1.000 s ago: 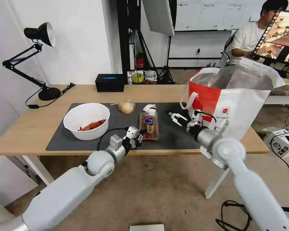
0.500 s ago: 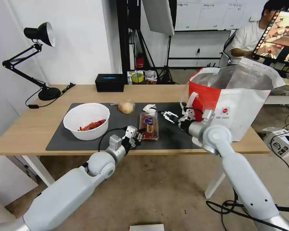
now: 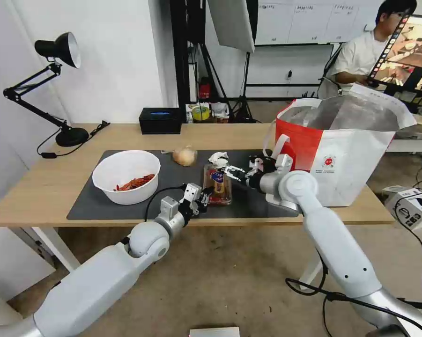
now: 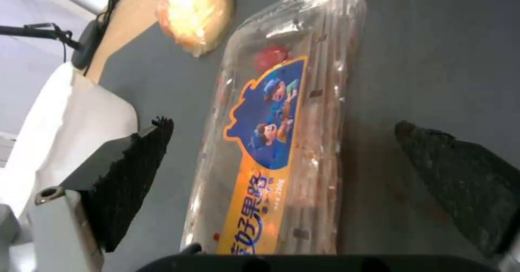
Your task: Pick up the trash from the table and place it into the takeout bag.
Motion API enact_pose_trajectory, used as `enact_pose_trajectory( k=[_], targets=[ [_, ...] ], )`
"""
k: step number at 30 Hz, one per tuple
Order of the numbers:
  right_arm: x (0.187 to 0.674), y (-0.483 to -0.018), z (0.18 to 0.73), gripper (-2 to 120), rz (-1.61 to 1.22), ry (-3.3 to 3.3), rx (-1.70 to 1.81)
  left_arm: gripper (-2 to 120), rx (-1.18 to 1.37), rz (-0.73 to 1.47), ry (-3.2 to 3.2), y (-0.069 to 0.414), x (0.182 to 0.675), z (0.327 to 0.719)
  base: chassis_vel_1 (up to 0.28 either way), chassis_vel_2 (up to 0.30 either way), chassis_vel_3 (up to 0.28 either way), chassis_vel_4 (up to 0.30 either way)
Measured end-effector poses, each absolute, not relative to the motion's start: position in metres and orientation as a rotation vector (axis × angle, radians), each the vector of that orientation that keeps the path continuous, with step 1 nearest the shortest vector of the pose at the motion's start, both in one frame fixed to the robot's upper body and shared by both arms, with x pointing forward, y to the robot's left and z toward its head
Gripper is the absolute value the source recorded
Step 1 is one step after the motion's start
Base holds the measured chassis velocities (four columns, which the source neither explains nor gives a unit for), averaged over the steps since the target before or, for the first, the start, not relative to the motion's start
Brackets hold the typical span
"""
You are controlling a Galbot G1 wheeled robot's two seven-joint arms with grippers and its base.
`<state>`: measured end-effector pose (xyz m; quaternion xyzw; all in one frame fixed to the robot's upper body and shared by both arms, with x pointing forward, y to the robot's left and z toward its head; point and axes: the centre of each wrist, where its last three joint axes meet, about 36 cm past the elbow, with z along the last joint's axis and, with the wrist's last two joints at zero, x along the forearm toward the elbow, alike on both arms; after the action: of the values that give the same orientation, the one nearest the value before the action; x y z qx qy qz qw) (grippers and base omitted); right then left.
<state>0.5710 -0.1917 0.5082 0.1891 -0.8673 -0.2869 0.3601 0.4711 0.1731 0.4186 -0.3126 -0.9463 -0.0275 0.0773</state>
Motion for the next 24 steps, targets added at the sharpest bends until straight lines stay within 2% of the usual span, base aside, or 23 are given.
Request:
enact_pose_trajectory(
  k=[24],
  targets=[
    [0.594, -0.161, 0.498, 100, -0.789, -2.192, 0.497, 0, -0.95, -0.064, -2.851, 0.172, 0.468, 0.416, 0.0, 0.0, 0.0, 0.0]
  ],
)
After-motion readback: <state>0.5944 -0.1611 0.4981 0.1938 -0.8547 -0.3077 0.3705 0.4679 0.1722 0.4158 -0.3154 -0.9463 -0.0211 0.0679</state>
